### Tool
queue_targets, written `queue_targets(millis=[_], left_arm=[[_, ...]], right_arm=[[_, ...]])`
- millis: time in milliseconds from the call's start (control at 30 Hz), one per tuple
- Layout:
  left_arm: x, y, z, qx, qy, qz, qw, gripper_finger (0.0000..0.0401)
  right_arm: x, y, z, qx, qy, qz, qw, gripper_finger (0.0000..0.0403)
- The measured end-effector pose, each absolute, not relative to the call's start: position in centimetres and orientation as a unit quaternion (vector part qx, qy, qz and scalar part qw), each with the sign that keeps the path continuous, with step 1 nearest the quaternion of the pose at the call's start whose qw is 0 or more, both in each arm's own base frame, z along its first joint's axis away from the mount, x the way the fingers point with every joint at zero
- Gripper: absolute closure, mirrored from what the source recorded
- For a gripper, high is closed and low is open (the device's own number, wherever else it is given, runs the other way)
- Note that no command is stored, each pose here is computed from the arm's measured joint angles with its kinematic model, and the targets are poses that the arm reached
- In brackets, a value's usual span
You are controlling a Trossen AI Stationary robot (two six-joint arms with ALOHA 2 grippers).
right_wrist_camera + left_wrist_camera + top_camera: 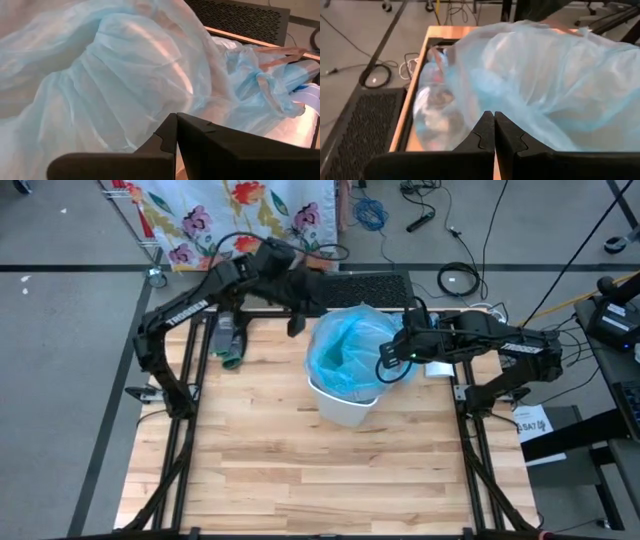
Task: Place trash/remove bag and relplace
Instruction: Insert the new blue trash bag into the trash bin
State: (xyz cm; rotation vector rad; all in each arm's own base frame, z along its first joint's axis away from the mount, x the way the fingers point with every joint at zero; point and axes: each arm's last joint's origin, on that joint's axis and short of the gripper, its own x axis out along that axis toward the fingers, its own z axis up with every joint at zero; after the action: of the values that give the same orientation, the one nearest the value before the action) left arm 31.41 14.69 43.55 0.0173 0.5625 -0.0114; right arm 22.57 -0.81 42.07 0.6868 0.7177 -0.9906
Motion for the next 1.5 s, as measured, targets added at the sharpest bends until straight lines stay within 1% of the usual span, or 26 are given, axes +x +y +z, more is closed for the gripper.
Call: queue_targets(millis=[100,233,367,567,733,900,1067,1200,1300,1400,1500], left_arm=[[30.9,15.8,43.3,-0.003,0.279,-0.011,0.960,0.0401],[30.8,16.2,42.8,-0.024,0.267,-0.053,0.962,0.0401],[31.1,16.3,42.1,-0.030,0.264,-0.068,0.962,0.0401],[31.6,16.2,41.7,-0.025,0.254,-0.076,0.964,0.0401],[31.6,16.6,40.2,-0.038,0.273,-0.073,0.959,0.0401],[32.4,17.1,38.5,-0.053,0.295,-0.073,0.951,0.0401],[33.2,17.5,36.7,-0.079,0.317,-0.072,0.942,0.0401],[33.3,17.5,35.4,-0.092,0.336,-0.076,0.934,0.0401],[33.3,17.6,34.7,-0.099,0.343,-0.078,0.931,0.0401],[33.2,17.5,33.5,-0.117,0.352,-0.095,0.924,0.0401],[33.1,17.4,32.5,-0.133,0.361,-0.101,0.917,0.0401]], right_arm=[[22.7,-0.8,42.0,0.317,0.329,-0.456,0.763,0.0403],[22.6,-1.2,42.0,0.314,0.319,-0.473,0.759,0.0403],[22.3,-1.4,41.9,0.322,0.320,-0.490,0.744,0.0403],[22.4,-1.4,40.4,0.331,0.328,-0.511,0.722,0.0403],[22.6,-1.4,39.0,0.329,0.333,-0.518,0.716,0.0403],[21.9,-1.4,37.7,0.360,0.286,-0.496,0.736,0.0403],[21.7,-1.1,35.4,0.388,0.248,-0.472,0.752,0.0403],[22.1,-0.8,32.7,0.396,0.247,-0.464,0.753,0.0403],[22.4,-0.6,31.2,0.420,0.232,-0.450,0.753,0.0402],[22.6,-0.3,29.6,0.426,0.229,-0.437,0.758,0.0402],[22.8,-0.1,28.7,0.429,0.224,-0.429,0.763,0.0402]])
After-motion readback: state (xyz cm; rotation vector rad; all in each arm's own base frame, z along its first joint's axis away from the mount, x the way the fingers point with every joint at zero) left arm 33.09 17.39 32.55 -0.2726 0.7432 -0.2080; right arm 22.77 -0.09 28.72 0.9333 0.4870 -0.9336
